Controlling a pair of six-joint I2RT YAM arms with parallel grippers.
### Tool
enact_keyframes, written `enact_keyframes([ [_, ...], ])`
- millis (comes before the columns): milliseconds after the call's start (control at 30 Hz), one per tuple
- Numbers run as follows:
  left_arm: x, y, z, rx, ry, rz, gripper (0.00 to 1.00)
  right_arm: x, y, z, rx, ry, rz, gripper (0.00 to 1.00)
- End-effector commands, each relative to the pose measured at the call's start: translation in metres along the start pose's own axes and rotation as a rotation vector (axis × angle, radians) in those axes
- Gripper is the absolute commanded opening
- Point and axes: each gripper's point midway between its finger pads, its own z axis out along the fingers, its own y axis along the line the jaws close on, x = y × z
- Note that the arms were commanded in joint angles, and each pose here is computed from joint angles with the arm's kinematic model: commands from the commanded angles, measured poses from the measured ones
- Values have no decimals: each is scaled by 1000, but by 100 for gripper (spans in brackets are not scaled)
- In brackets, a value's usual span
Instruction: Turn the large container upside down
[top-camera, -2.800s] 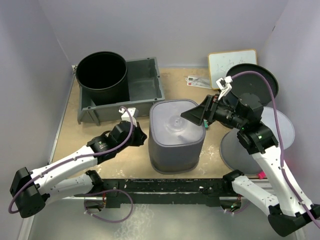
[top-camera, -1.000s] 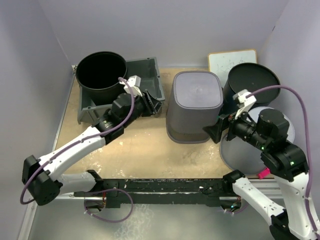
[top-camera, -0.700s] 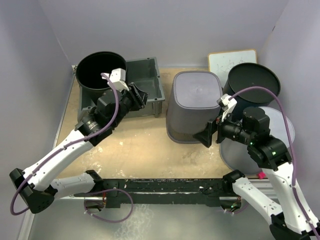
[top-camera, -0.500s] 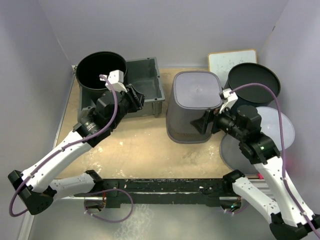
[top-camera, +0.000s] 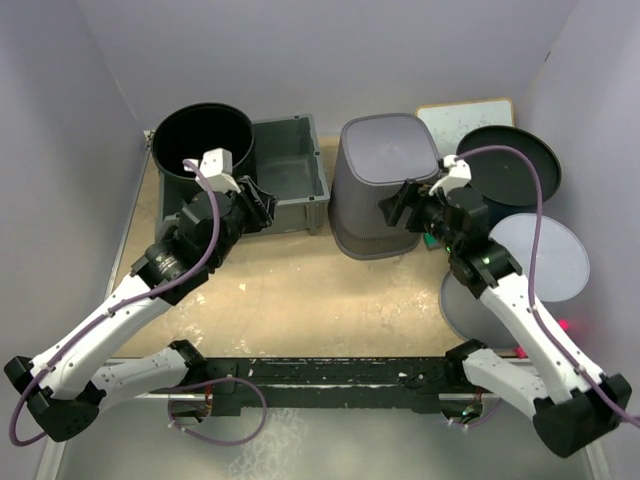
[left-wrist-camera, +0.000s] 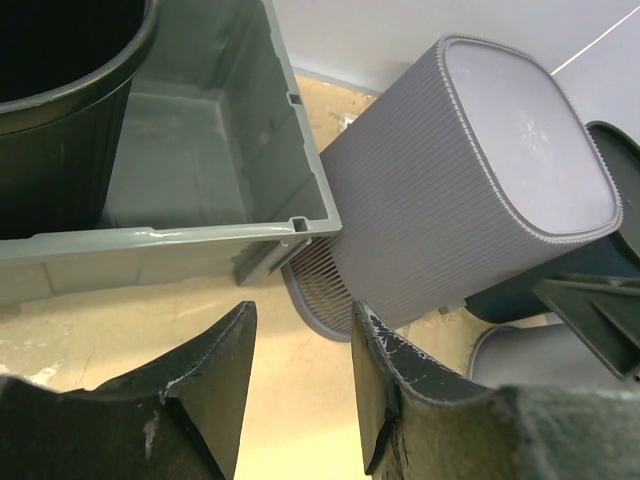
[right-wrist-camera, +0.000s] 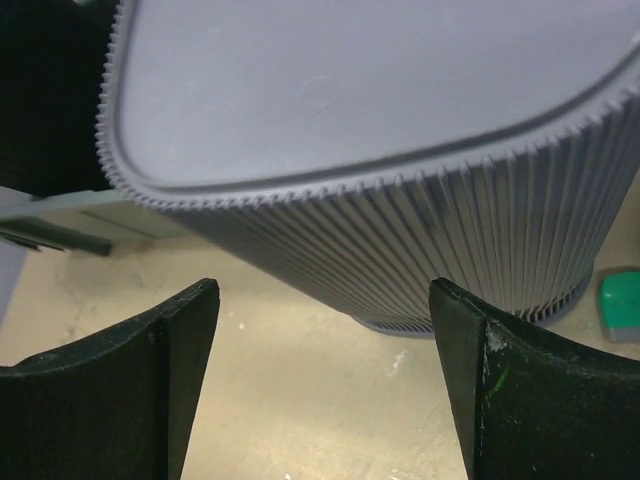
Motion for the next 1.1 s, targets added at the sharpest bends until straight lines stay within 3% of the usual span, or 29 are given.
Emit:
enact_keyframes([
  [0, -2, 7, 1, -31, -19, -13, 40, -7, 7, -16, -67, -116, 84, 86],
  [133, 0, 8, 3, -39, -13, -8, 40, 7, -6, -5, 1, -121, 110, 80],
  [300, -1, 11, 0, -46, -18, -18, 40, -4, -2, 19, 75, -179, 61, 78],
  [533, -6, 17, -10, -63, -30, -29, 40, -37, -48, 43, 498, -294, 162, 77],
  [800, -12, 24, -17, -85, -51, -20, 41, -29, -5, 62, 322, -235, 123, 77],
  [1067, -9, 22, -16, -72, -37, -18, 40, -18, 10, 73, 294, -208, 111, 77],
])
